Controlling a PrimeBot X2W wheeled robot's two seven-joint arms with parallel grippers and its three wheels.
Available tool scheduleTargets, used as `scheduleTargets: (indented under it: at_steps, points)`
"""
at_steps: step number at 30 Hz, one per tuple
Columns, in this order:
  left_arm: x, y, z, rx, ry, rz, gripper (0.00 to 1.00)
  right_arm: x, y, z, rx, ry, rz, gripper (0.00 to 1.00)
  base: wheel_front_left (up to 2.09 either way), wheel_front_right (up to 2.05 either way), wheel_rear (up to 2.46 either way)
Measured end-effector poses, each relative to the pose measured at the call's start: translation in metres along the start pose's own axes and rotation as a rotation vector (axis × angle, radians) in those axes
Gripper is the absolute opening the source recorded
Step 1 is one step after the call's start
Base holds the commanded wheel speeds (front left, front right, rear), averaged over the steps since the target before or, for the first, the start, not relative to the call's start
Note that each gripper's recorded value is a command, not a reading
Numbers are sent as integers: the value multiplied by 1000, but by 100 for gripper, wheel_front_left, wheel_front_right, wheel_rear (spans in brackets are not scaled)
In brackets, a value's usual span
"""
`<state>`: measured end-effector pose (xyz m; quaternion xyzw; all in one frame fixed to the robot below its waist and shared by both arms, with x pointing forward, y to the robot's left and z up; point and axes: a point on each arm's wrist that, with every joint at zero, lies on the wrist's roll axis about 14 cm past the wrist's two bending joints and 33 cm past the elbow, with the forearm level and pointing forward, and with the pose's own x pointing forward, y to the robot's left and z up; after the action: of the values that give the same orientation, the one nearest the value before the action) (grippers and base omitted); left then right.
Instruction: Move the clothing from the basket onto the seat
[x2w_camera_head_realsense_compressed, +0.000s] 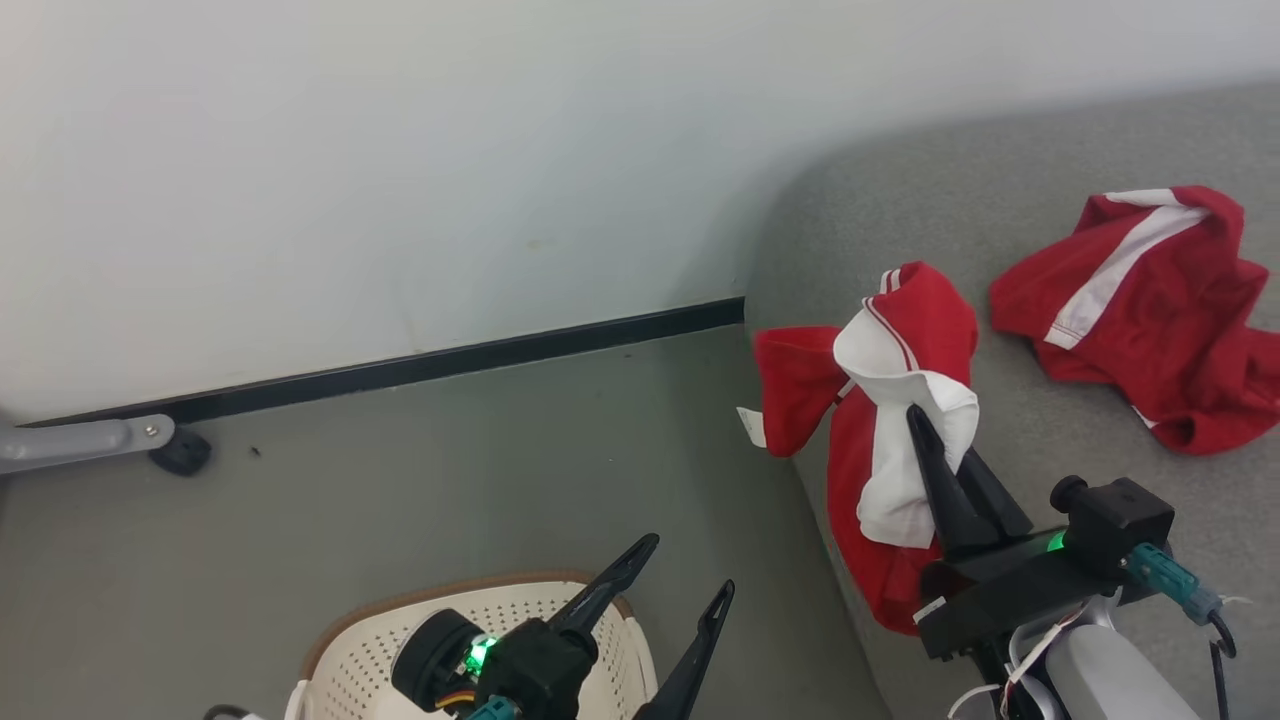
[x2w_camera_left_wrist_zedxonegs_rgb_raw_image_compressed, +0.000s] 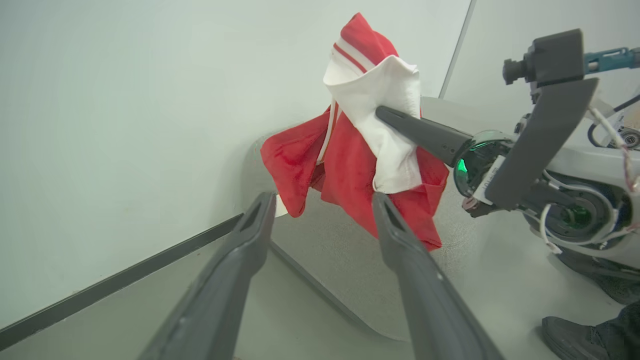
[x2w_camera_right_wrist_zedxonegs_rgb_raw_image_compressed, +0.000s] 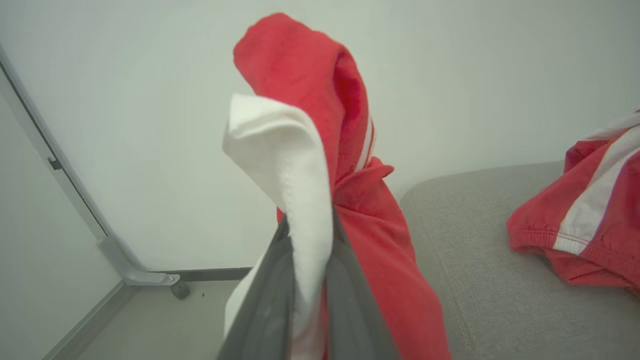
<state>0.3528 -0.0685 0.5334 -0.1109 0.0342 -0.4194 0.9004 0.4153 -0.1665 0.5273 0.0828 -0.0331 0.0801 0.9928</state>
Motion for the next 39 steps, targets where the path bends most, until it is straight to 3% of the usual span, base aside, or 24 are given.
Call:
scheduleTargets:
  at_steps: [24,39]
  points:
    - [37,-54,-48,-40,144,-272,100,-67,-135,17,-66,-10,-425,0,0,0,0]
    - [55,-43,-68,-79,181,-316,100,-24,-194,91,-197,-160,-499,0,0,0,0]
